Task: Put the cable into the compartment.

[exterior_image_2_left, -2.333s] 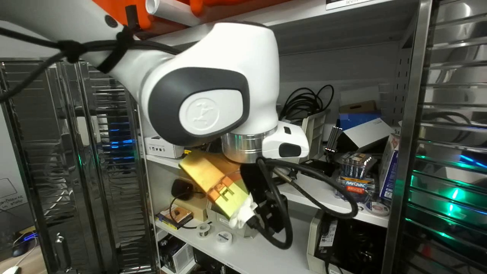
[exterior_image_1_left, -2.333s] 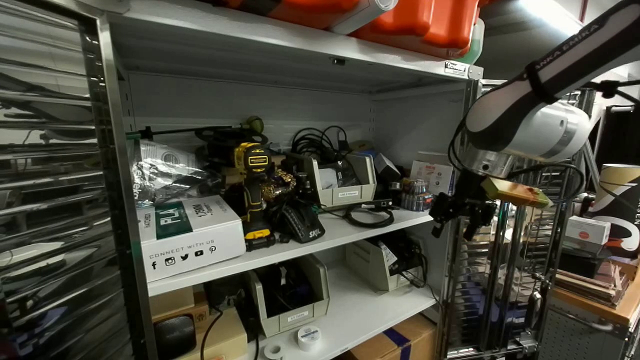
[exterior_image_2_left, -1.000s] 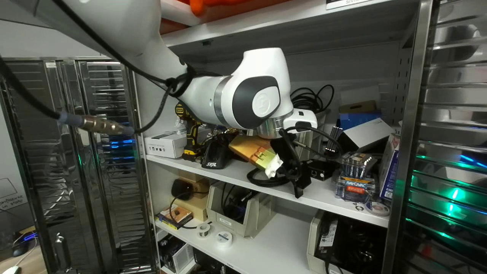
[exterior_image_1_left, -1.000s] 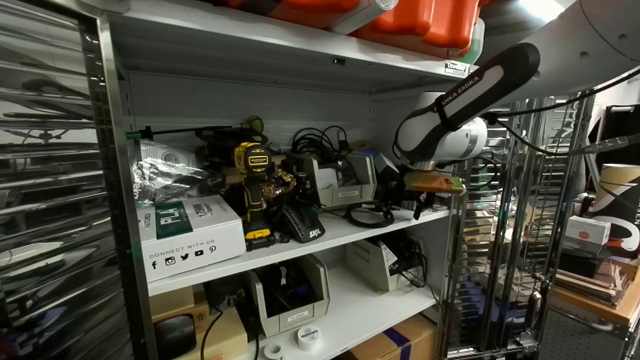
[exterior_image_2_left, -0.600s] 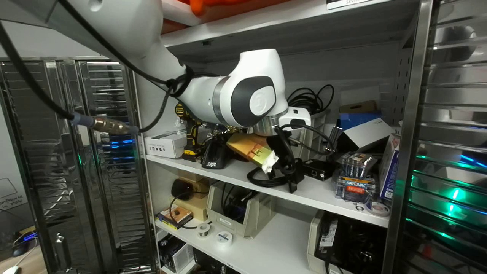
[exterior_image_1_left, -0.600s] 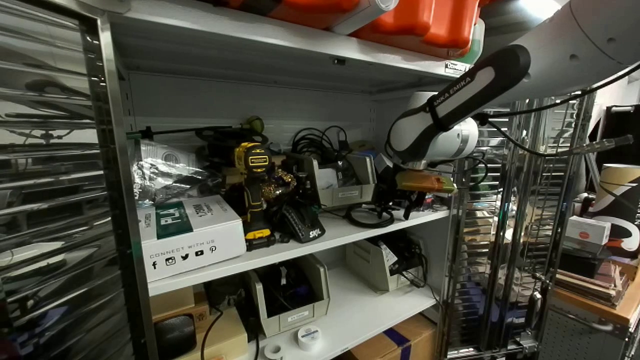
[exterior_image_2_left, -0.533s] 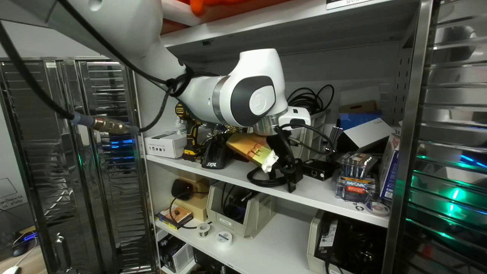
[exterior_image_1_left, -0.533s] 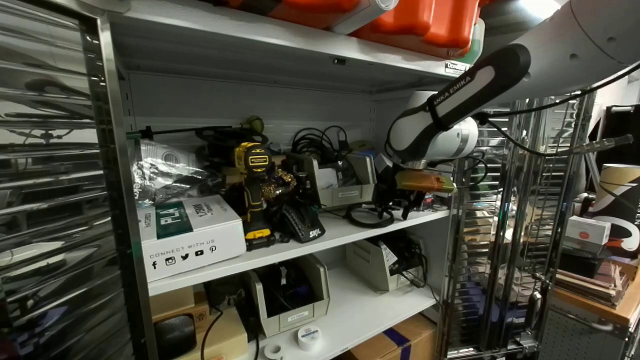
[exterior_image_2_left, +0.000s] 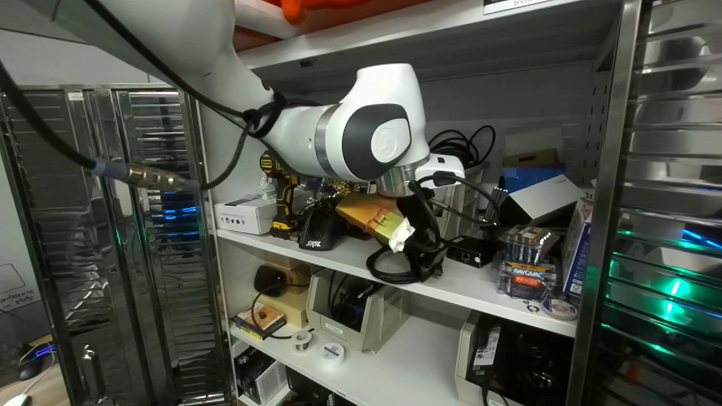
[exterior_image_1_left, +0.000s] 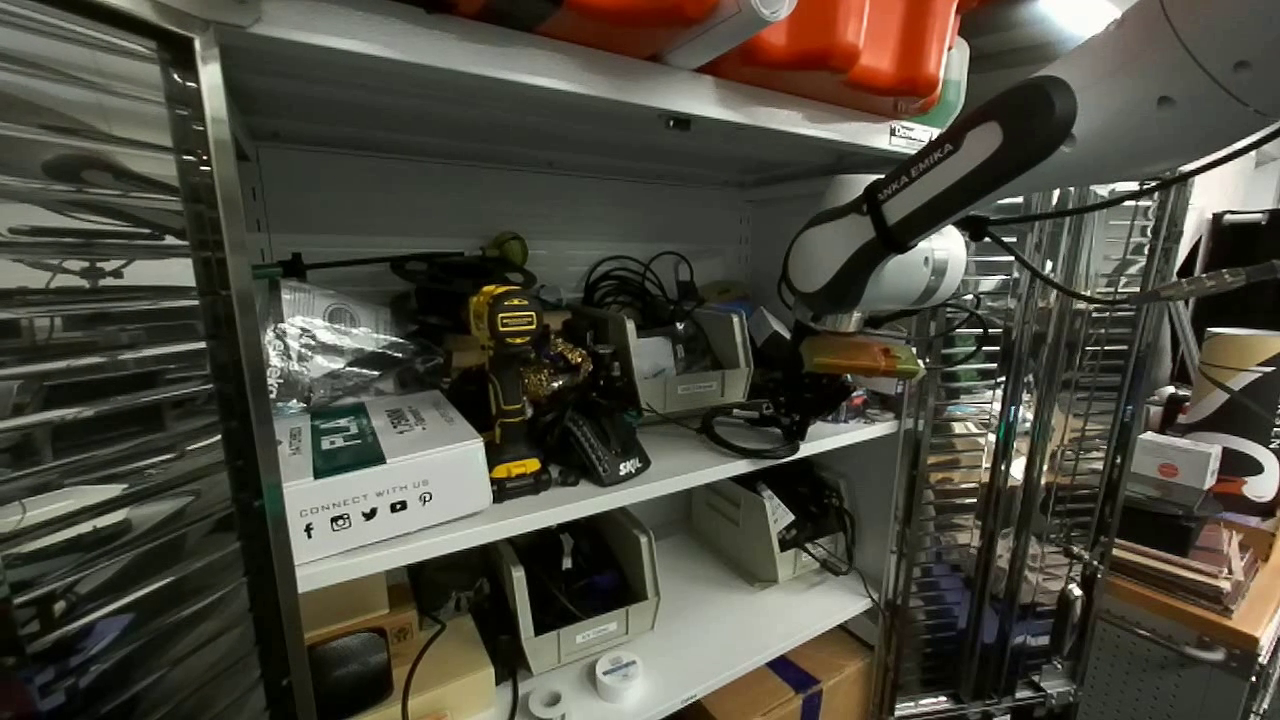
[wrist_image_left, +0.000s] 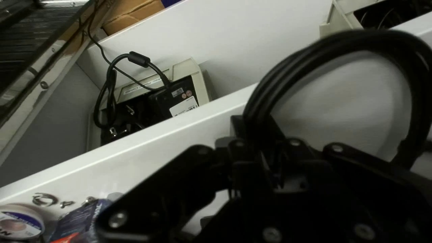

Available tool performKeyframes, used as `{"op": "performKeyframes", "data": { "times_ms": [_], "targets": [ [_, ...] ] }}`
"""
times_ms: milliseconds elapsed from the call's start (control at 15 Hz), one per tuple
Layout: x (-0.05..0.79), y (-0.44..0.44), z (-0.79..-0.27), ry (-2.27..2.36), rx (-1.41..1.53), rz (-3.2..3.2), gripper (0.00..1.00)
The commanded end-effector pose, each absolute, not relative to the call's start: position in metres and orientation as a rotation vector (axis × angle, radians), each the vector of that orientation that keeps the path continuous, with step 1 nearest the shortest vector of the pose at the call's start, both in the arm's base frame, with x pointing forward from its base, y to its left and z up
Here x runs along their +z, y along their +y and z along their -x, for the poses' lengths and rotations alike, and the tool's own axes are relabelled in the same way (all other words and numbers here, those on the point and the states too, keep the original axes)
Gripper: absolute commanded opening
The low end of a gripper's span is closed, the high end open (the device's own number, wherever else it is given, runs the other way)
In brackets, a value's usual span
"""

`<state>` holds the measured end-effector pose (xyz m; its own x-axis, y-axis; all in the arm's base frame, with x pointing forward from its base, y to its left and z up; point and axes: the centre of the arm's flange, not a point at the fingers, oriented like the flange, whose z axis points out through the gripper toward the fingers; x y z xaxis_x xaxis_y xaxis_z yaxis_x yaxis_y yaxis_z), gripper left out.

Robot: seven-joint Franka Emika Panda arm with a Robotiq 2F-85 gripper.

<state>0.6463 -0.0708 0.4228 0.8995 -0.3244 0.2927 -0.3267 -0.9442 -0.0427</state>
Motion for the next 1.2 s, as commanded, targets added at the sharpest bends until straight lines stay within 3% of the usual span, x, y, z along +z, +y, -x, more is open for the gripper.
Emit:
{"op": "performKeyframes", "data": {
  "times_ms": [0, 67, 333, 667, 1133],
  "targets": [
    [0.441, -0.073, -0.621, -0.509, 0.460, -3.062, 0.03],
    [0.443, -0.073, -0.613, -0.492, 0.471, -3.063, 0.08],
    [0.450, -0.063, -0.568, -0.372, 0.538, -3.087, 0.08],
    [0.460, -0.053, -0.539, -0.343, 0.933, -2.972, 0.07],
    [0.453, -0.039, -0.599, -0.369, 1.389, -2.788, 0.07]
  ]
}}
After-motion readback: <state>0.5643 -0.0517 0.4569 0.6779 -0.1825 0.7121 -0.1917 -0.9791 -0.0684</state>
